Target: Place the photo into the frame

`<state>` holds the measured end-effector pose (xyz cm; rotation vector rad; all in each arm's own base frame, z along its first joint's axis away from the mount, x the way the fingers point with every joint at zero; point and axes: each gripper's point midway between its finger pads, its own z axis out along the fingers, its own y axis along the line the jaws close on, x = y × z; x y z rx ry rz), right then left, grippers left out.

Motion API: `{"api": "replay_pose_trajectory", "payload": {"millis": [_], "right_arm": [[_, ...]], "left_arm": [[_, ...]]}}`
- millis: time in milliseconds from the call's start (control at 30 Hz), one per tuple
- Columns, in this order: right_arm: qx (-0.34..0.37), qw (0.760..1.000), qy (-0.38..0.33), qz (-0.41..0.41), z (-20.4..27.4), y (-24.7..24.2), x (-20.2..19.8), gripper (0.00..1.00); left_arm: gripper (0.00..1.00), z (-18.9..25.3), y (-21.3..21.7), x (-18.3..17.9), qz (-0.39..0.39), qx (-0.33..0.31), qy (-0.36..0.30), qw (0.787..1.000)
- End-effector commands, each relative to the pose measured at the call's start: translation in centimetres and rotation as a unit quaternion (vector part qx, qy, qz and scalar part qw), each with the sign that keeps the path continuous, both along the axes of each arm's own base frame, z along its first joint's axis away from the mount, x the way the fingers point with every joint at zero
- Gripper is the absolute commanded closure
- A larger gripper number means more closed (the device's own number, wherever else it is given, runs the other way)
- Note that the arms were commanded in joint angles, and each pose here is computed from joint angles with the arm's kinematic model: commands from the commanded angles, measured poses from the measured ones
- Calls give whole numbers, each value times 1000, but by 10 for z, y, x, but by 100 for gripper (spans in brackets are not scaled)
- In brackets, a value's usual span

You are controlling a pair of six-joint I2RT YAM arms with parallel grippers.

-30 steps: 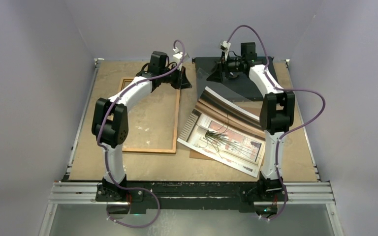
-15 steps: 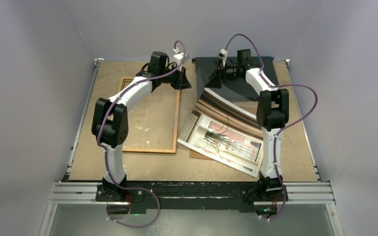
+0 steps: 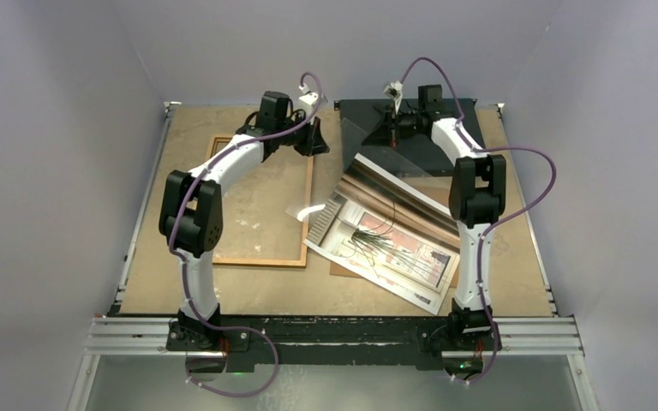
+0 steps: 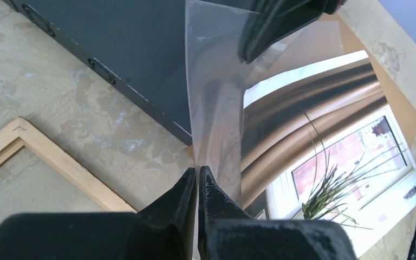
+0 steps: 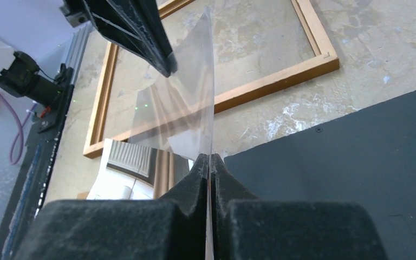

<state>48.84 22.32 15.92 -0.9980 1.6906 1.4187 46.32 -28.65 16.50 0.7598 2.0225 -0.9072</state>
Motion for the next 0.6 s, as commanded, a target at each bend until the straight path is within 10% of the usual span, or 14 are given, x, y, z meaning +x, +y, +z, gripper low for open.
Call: {"api": "replay_pose_trajectory", "payload": {"millis": [0, 267, 567], "right_arm": [[17, 998, -61, 2, 52, 2, -4, 100], [4, 995, -86, -48, 86, -2, 1, 100], [-27, 980, -158, -120, 135, -14, 10, 100]], "left_arm": [[95, 32, -1, 2, 5, -14, -45, 999], [50, 40, 27, 25, 82, 14, -51, 995], [44, 4, 76, -14, 80, 87, -23, 993]]}}
